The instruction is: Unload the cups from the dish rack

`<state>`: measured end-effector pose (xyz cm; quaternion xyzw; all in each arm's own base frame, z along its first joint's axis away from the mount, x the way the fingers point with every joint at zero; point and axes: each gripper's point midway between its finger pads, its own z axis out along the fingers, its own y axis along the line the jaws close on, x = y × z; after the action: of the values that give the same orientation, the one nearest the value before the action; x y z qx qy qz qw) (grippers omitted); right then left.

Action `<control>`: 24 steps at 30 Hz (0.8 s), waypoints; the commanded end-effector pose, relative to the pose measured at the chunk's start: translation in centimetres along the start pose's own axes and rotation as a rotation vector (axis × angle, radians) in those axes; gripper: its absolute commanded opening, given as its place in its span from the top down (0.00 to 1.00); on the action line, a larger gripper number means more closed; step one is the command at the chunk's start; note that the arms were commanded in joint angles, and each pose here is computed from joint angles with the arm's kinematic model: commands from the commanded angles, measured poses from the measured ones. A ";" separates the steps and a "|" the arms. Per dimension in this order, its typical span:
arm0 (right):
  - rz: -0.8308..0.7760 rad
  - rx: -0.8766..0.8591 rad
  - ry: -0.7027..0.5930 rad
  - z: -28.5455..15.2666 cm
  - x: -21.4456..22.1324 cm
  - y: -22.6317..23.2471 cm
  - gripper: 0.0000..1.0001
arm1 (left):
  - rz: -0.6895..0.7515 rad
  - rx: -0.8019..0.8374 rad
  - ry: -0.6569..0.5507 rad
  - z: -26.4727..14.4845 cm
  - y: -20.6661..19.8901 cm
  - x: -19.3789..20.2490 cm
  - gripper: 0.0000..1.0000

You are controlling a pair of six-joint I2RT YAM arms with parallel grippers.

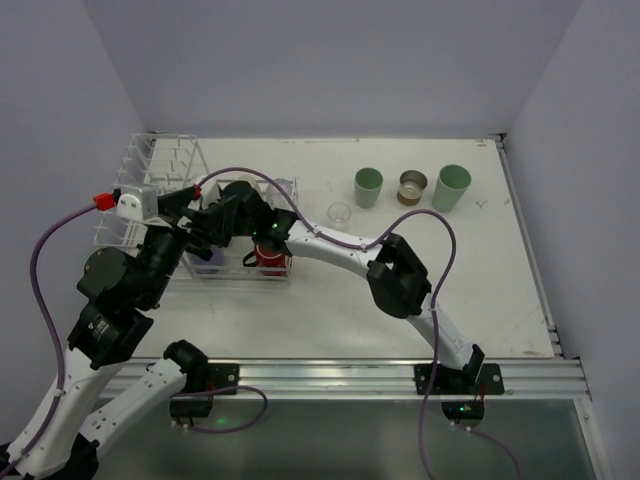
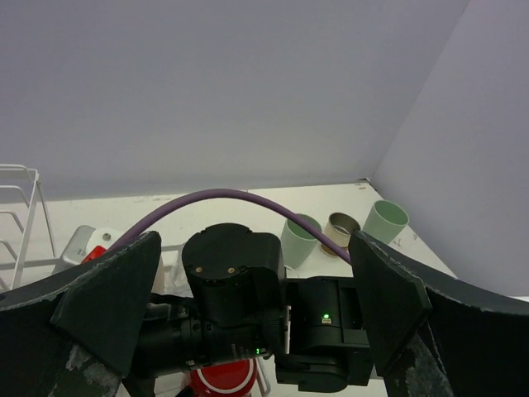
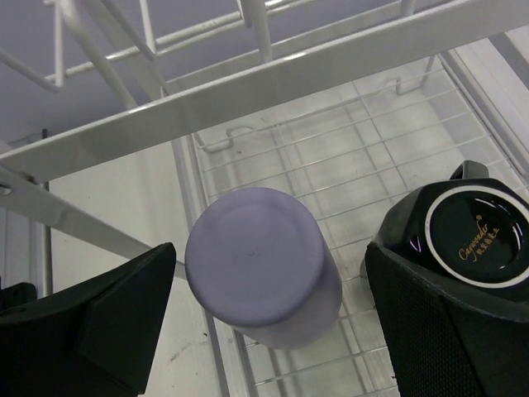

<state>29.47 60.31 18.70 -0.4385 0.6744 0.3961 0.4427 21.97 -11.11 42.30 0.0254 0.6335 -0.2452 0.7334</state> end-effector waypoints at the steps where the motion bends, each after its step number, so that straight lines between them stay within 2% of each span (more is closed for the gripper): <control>1: -0.037 0.042 -0.018 0.5 -1.4 -0.3 0.01 | 0.020 0.022 -0.058 -0.1 -0.3 -1.0 0.00; 8: -0.045 0.074 -0.035 1.2 -0.8 -1.0 0.04 | 0.023 0.019 -0.047 0.3 -0.2 -0.3 0.00; 12: -0.021 0.068 -0.079 1.2 -1.0 -0.8 0.17 | 0.025 0.014 -0.043 0.5 -0.1 -0.1 0.00; 13: -0.021 0.063 -0.123 0.9 -2.3 -0.6 0.28 | 0.025 0.012 -0.042 0.5 -0.1 -0.1 0.00; 15: 0.008 0.057 -0.131 0.7 -1.8 -0.4 0.39 | 0.025 0.005 -0.044 0.6 0.0 -0.2 0.00; 16: 0.006 0.040 -0.188 0.1 -3.6 0.2 0.46 | 0.025 0.005 -0.044 0.6 0.0 -0.2 0.00; 18: 0.038 0.030 -0.200 -0.5 -3.2 0.4 0.51 | 0.024 0.003 -0.043 0.7 0.0 -0.2 0.00; 22: 0.057 0.009 -0.327 -2.9 -6.8 1.5 0.56 | 0.015 0.014 -0.031 1.0 -0.3 0.0 0.00; 23: 0.068 0.012 -0.329 -3.3 -6.3 1.5 0.57 | 0.014 0.018 -0.024 1.2 -0.4 0.1 0.00; 24: 0.067 0.018 -0.380 -4.7 -8.3 1.8 0.57 | 0.010 0.029 -0.018 1.3 -0.7 0.2 0.00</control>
<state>29.27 59.45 17.23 -0.3827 0.6713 0.4150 0.4802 22.81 -11.60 41.33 0.0316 0.6372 -0.2381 0.7323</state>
